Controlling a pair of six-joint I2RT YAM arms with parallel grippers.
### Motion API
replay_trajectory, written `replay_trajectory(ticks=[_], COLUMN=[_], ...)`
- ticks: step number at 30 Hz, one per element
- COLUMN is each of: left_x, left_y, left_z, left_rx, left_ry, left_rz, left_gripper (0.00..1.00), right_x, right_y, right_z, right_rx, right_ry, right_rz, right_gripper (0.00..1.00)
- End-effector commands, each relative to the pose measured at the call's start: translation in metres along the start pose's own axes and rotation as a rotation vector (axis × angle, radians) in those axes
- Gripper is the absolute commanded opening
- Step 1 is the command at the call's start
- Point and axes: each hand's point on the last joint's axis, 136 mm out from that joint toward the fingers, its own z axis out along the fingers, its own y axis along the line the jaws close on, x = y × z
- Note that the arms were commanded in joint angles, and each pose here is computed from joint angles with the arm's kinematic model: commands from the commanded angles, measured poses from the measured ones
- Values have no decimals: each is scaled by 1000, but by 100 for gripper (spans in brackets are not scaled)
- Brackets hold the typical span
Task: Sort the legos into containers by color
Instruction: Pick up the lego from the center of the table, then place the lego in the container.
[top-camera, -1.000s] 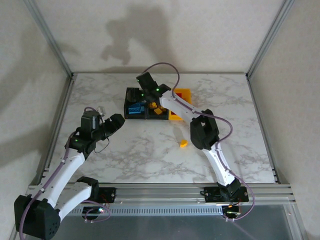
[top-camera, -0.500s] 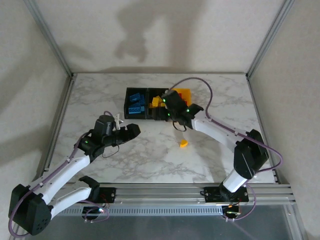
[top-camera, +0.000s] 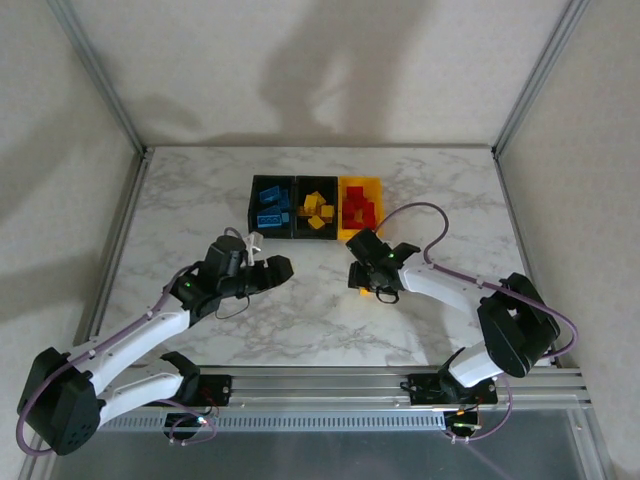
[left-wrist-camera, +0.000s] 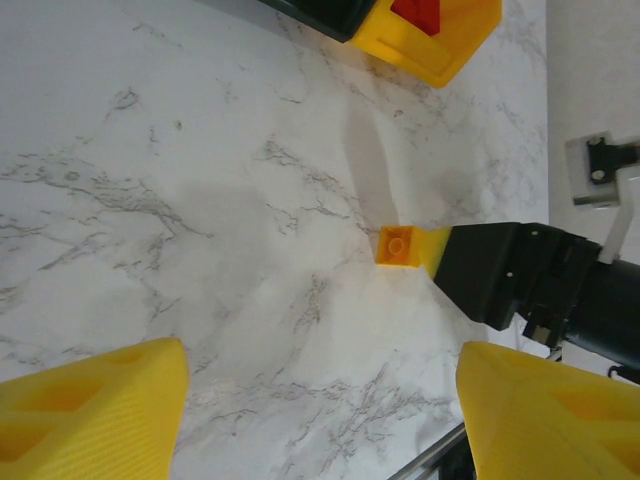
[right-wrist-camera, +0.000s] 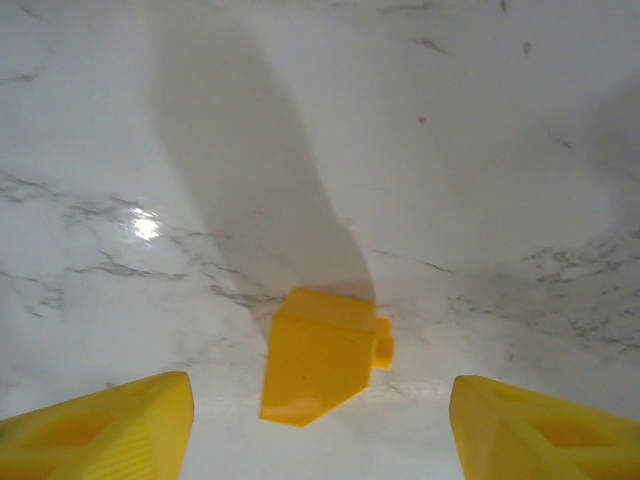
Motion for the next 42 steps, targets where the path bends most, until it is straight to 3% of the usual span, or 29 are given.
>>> replay_trajectory(ticks=[1, 14, 18, 23, 32, 42], left_x=[3, 1, 0, -9, -39, -76], left_y=[0, 8, 10, 12, 13, 3], left_z=[5, 4, 6, 4, 5, 6], left_rx=[1, -48, -59, -91, -127, -132], left_ry=[-6, -33, -35, -73, -127, -180], left_rz=[7, 13, 11, 2, -37, -52], left_gripper=[71, 71, 71, 71, 71, 71], right_x=[0, -5, -6, -15, -71, -154], right_y=[-6, 0, 2, 6, 53, 114], right_z=[4, 30, 30, 16, -29, -26], right_rx=[9, 7, 1, -12, -120, -155], right_ry=[-13, 6, 6, -22, -145, -236], right_rz=[39, 23, 19, 11, -63, -122], right_gripper=[66, 45, 34, 32, 31, 32])
